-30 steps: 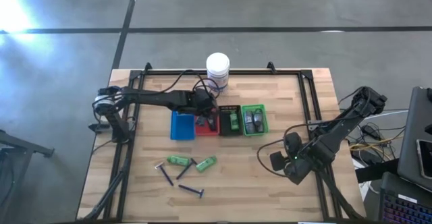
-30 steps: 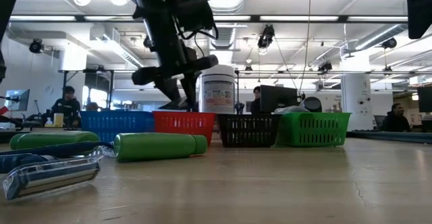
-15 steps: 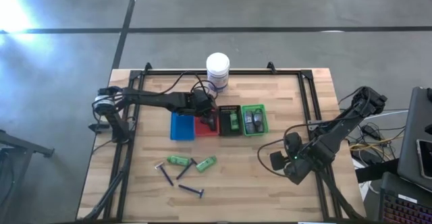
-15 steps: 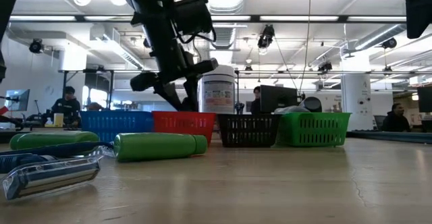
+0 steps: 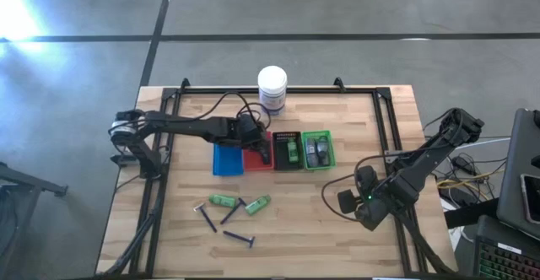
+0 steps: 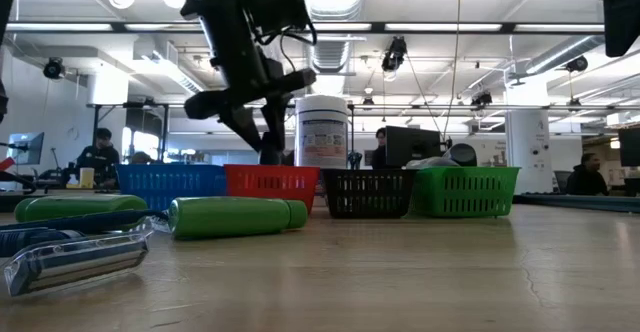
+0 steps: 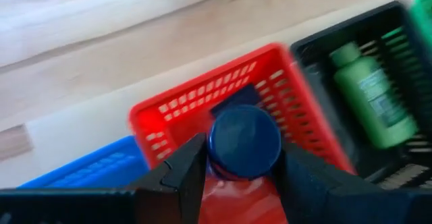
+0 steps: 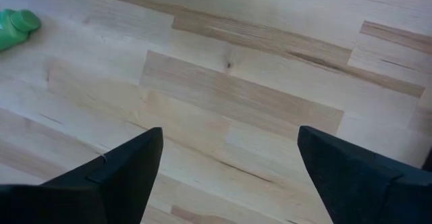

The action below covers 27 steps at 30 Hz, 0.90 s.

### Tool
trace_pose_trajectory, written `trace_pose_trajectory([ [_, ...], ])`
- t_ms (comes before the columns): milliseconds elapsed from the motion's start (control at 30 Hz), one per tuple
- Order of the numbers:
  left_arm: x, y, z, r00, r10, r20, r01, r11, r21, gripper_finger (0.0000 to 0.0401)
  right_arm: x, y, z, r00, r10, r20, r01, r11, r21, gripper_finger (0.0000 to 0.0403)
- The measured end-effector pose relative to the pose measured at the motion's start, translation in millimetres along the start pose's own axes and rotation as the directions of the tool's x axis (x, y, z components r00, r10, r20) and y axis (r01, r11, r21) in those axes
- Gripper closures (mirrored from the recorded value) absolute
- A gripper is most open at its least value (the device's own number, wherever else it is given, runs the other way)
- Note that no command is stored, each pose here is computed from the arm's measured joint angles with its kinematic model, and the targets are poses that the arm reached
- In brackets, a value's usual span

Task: Pick & Place Travel size toiletries
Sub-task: Put the blue shave cream into the red basket, then put the green shampoo into the black basket

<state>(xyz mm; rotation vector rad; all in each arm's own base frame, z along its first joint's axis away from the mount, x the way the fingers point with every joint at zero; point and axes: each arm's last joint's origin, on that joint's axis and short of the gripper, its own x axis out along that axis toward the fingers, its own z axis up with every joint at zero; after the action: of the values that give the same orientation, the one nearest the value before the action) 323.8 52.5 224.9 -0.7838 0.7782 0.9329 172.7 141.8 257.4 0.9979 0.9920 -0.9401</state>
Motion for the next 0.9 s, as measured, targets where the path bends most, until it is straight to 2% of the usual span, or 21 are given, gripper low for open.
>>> trace_pose_trajectory([
  [67,1,2,-3,1.0,0.016,-0.023,-0.016,1.0,0.011,0.024,0,0,0,1.0,-0.001,0.0,0.001,1.0,-0.003,0.007],
  [233,10,6,-12,0.997,-0.019,-0.074,0.02,1.0,0.01,0.024,0,0,0,1.0,0.0,0.0,0.0,1.0,-0.012,0.0081],
  [500,24,20,-26,0.994,0.015,-0.106,-0.013,1.0,0.023,0.024,0,0,0,1.0,0.0,0.0,0.0,1.0,-0.013,0.008],
  [667,21,18,-25,0.995,-0.001,-0.098,0.003,1.0,0.023,0.024,0,0,0,1.0,0.0,0.0,0.0,1.0,-0.011,0.0063],
  [767,13,12,-19,0.996,-0.029,-0.084,0.036,0.996,0.077,0.024,0,0,0,1.0,0.0,0.0,0.0,1.0,-0.012,0.0053],
  [900,5,13,-13,0.994,0.022,-0.112,-0.008,0.992,0.127,0.024,0,0,0,1.0,-0.001,0.0,0.001,1.0,-0.012,0.0046],
])
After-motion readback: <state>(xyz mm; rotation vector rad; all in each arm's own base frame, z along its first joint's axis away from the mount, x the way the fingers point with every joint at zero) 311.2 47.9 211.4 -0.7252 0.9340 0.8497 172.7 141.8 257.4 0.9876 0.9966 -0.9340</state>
